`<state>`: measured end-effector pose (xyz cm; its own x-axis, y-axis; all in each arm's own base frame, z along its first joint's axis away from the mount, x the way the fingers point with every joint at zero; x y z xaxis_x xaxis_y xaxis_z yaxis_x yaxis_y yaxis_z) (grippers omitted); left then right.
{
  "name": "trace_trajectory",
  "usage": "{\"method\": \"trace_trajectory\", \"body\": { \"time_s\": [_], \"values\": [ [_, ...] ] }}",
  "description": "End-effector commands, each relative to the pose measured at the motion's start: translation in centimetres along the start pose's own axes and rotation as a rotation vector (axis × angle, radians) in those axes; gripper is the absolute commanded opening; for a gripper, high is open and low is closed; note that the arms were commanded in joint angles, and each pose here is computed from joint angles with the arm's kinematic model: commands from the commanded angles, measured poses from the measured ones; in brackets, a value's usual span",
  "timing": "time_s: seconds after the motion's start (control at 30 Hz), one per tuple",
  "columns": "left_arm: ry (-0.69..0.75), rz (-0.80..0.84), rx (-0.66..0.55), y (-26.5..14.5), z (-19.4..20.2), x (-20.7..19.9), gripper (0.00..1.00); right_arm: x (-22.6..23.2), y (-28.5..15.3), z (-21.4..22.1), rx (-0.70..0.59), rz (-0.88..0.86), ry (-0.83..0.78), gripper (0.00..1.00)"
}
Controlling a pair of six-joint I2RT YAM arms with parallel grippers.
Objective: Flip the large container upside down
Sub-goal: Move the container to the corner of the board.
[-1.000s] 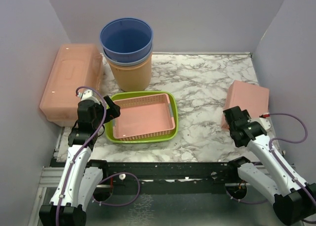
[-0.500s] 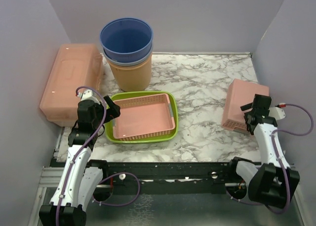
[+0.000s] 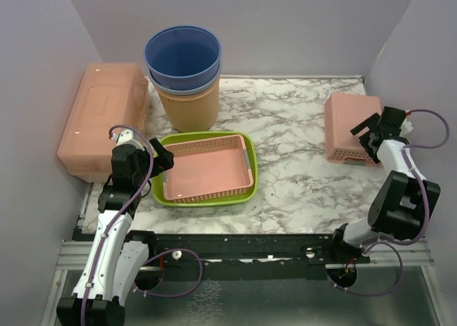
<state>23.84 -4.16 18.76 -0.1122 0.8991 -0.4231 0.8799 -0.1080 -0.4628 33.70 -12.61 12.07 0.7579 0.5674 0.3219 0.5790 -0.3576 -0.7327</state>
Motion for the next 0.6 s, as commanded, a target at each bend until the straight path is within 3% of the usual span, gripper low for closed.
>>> {"method": "trace_trajectory", "body": {
  "time_s": [0.0, 0.17, 0.37, 0.57],
  "values": [
    [0.007, 0.012, -0.010, -0.1, -0.1, 0.0, 0.99, 2.1, 0.6, -3.5, -0.067, -0.038, -0.071, 1.00],
    [0.007, 0.008, -0.009, 0.0, 0.0, 0.1, 0.99, 2.0, -1.3, -3.9, -0.027, 0.001, -0.048, 1.00],
    [0.006, 0.011, 0.000, 0.1, 0.1, 0.0, 0.99, 2.1, -5.4, -0.6, -0.029, -0.171, -0.055, 0.99],
    [0.007, 0.014, 0.017, 0.4, 0.3, 0.0, 0.99, 1.3, -5.9, 1.9, -0.064, -0.022, -0.110, 0.99]
  ]
}}
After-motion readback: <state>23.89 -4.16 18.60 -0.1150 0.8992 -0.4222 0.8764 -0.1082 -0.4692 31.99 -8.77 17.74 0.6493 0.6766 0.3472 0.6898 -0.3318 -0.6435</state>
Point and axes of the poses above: each gripper's point midway between its finger pads, its own y axis out along the fingers, its own x axis along the line the jaws close on, z = x × y, the point moved 3 cm from there along -y, back along the fingers, and after that the axes turned 1 degree about y, right-handed, at the moved point
